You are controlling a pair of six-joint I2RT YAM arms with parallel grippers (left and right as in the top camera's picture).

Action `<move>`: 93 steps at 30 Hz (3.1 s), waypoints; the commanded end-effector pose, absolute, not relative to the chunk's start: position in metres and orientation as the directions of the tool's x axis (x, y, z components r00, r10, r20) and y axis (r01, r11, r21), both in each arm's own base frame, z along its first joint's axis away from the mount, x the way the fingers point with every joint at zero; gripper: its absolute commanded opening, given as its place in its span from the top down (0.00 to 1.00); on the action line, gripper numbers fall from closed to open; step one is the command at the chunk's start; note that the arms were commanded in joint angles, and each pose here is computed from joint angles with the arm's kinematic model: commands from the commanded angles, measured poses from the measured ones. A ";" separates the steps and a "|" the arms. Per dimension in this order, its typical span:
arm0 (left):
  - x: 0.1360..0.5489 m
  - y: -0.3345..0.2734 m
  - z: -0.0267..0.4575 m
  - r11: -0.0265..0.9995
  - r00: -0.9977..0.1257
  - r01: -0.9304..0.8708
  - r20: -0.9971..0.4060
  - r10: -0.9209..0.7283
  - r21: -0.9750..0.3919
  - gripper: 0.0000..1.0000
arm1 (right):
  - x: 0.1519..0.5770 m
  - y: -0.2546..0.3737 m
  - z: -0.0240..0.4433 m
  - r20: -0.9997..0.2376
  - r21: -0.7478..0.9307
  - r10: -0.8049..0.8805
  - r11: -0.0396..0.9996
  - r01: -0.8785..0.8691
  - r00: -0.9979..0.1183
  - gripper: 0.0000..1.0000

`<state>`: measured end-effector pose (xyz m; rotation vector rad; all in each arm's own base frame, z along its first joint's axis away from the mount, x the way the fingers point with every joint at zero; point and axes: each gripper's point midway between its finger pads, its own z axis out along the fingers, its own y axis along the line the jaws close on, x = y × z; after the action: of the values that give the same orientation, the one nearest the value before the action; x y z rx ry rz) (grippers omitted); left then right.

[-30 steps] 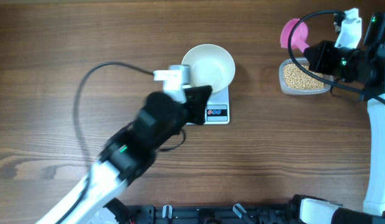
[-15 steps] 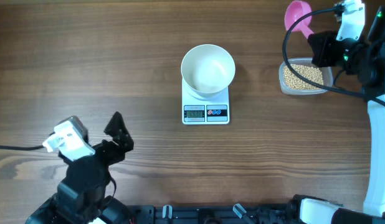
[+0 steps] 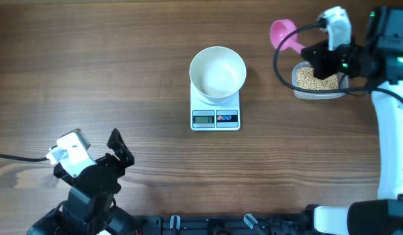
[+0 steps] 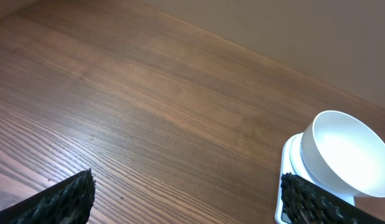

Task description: Scoop item into bowl and weigh 150g on scale

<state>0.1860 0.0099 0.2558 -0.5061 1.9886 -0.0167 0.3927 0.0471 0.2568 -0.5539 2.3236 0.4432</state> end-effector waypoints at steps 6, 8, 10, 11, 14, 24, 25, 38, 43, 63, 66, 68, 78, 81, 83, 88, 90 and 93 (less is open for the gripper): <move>0.185 0.017 0.257 0.905 -0.355 -0.369 -0.868 -0.348 -0.212 0.00 | 0.415 0.077 0.212 -0.599 0.018 -0.420 0.844 -0.536 -0.682 0.96; 0.185 0.017 0.257 0.905 -0.355 -0.369 -0.868 -0.348 -0.212 0.00 | 0.418 0.078 0.204 -0.575 0.008 -0.409 0.863 -0.505 -0.708 0.96; 0.185 0.017 0.257 0.905 -0.355 -0.369 -0.868 -0.348 -0.212 0.00 | 0.420 0.074 0.195 -0.544 -0.010 -0.390 0.889 -0.459 -0.743 0.96; 0.185 0.017 0.257 0.905 -0.355 -0.369 -0.868 -0.348 -0.212 0.00 | 0.422 0.071 0.192 -0.534 -0.019 -0.375 0.901 -0.433 -0.758 0.96; 0.185 0.017 0.257 0.905 -0.355 -0.369 -0.868 -0.348 -0.212 0.00 | 0.425 0.072 0.189 -0.536 -0.015 -0.371 0.902 -0.431 -0.758 0.96; 0.185 0.017 0.257 0.905 -0.355 -0.369 -0.868 -0.348 -0.212 0.00 | 0.413 0.098 0.181 -0.532 0.132 -0.350 0.865 -0.483 -0.771 0.96; 0.185 0.017 0.257 0.905 -0.355 -0.369 -0.868 -0.348 -0.212 0.00 | 0.412 0.100 0.180 -0.531 0.145 -0.349 0.861 -0.488 -0.772 0.96; 0.185 0.017 0.257 0.905 -0.355 -0.369 -0.868 -0.348 -0.212 0.00 | 0.394 0.111 0.173 -0.492 0.232 -0.347 0.832 -0.504 -0.799 0.96; 0.185 0.017 0.257 0.905 -0.355 -0.369 -0.868 -0.348 -0.212 0.00 | 0.392 0.114 0.173 -0.490 0.233 -0.353 0.828 -0.509 -0.798 0.96; 0.185 0.017 0.257 0.905 -0.355 -0.369 -0.868 -0.348 -0.212 0.00 | 0.400 0.097 0.171 -0.478 0.144 -0.354 0.871 -0.469 -0.804 0.96; 0.185 0.017 0.257 0.905 -0.355 -0.369 -0.868 -0.348 -0.212 0.00 | 0.412 0.083 0.187 -0.514 0.085 -0.305 0.912 -0.401 -0.802 0.96; 0.185 0.017 0.257 0.905 -0.355 -0.368 -0.868 -0.348 -0.212 0.00 | 0.421 0.066 0.212 -0.579 0.019 -0.285 0.932 -0.362 -0.764 0.96; 0.184 0.017 0.255 0.906 -0.362 -0.370 -0.867 -0.343 -0.204 0.00 | 0.451 -0.049 0.278 -0.777 -0.068 -0.124 0.991 -0.113 -0.617 0.96; 0.184 0.017 0.255 0.906 -0.363 -0.370 -0.866 -0.343 -0.203 0.00 | 0.456 -0.076 0.290 -0.812 -0.085 -0.100 0.995 -0.053 -0.576 0.96; 0.184 0.017 0.255 0.906 -0.363 -0.370 -0.866 -0.343 -0.203 0.00 | 0.460 -0.095 0.300 -0.838 -0.100 -0.090 0.995 -0.010 -0.538 0.96; 0.184 0.017 0.255 0.906 -0.363 -0.370 -0.866 -0.343 -0.203 0.00 | 0.468 -0.123 0.325 -0.891 -0.131 -0.094 0.990 0.053 -0.445 0.96; 0.184 0.017 0.255 0.906 -0.363 -0.370 -0.866 -0.343 -0.203 0.00 | 0.470 -0.124 0.330 -0.899 -0.137 -0.100 0.989 0.057 -0.427 0.96; 0.184 0.017 0.255 0.906 -0.363 -0.370 -0.867 -0.343 -0.204 0.00 | 0.475 -0.125 0.334 -0.909 -0.143 -0.107 0.988 0.061 -0.403 0.96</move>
<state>0.1848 0.0132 0.2550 -0.5091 1.9887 0.0063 0.4719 -0.1243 0.3179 -0.0408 2.0252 -0.1696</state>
